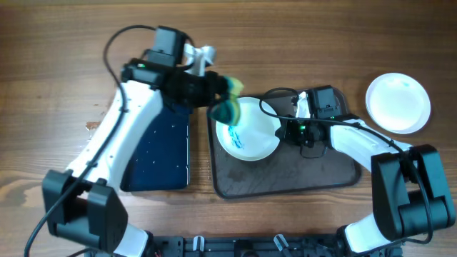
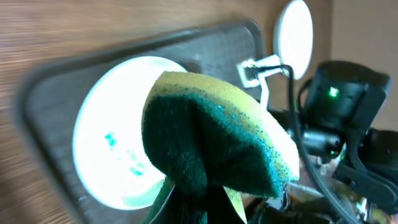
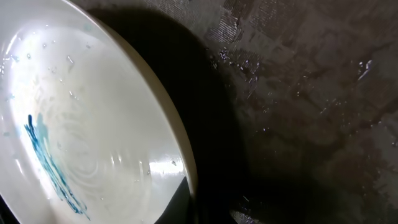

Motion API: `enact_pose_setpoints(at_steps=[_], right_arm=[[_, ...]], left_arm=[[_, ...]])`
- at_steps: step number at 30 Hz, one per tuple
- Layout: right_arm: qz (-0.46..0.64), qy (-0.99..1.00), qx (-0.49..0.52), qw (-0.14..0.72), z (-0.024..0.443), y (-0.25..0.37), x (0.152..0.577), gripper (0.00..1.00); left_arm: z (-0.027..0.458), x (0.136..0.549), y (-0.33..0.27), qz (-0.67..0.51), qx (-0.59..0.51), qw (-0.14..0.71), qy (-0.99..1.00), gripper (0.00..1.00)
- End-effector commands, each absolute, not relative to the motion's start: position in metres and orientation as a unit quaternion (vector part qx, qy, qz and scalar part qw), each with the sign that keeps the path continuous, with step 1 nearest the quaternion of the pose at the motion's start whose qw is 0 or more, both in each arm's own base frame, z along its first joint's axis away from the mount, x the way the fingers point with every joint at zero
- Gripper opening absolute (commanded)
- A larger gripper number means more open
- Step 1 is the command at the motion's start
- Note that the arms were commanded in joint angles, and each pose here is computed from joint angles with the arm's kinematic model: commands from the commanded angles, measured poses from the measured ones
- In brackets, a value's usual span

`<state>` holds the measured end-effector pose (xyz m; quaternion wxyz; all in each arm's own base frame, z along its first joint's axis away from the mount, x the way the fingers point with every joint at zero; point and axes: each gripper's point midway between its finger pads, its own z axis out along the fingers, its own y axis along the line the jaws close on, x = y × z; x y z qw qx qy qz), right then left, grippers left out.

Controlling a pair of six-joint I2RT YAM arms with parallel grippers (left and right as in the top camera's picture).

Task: Clean dirty plates on tray and stack at the side
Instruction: 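Move the sponge with the left gripper onto the held plate, then scrub the plate surface with the sponge while the right gripper holds it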

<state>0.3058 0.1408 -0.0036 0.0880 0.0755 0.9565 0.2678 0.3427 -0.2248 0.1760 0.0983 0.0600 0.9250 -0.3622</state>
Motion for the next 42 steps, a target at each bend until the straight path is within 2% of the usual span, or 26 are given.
enact_pose_setpoints(at_steps=[1,7,12,15,24,32,37,42], right_arm=[[0.211,0.972,0.092,0.038,-0.038,0.122,0.275,0.05],[0.178,0.973,0.095,0.117,0.013,0.106,0.287,0.05],[0.199,0.957,0.085,0.193,0.073,0.105,0.288,0.05],[0.202,0.954,0.083,0.205,0.085,0.104,0.285,0.05],[0.182,0.969,0.108,0.129,0.040,0.103,0.277,0.05],[0.187,0.971,0.107,0.107,0.008,0.110,0.288,0.05],[0.191,0.969,0.105,0.114,0.009,0.111,0.291,0.05],[0.191,0.969,0.106,0.113,0.009,0.111,0.291,0.05]], left_arm=[[0.147,0.340,-0.251,-0.354,0.047,0.057,0.932,0.04],[0.090,0.334,-0.279,-0.331,0.042,0.002,0.943,0.04],[0.058,0.342,-0.272,-0.274,0.021,0.007,0.962,0.04],[0.051,0.344,-0.270,-0.250,0.017,0.017,0.968,0.04],[0.051,0.342,-0.277,-0.251,0.027,0.021,0.967,0.04],[0.045,0.341,-0.276,-0.245,0.025,0.017,0.969,0.04],[0.020,0.332,-0.284,-0.256,0.025,-0.025,0.966,0.04],[0.006,0.306,-0.334,-0.357,0.048,-0.097,0.928,0.04]])
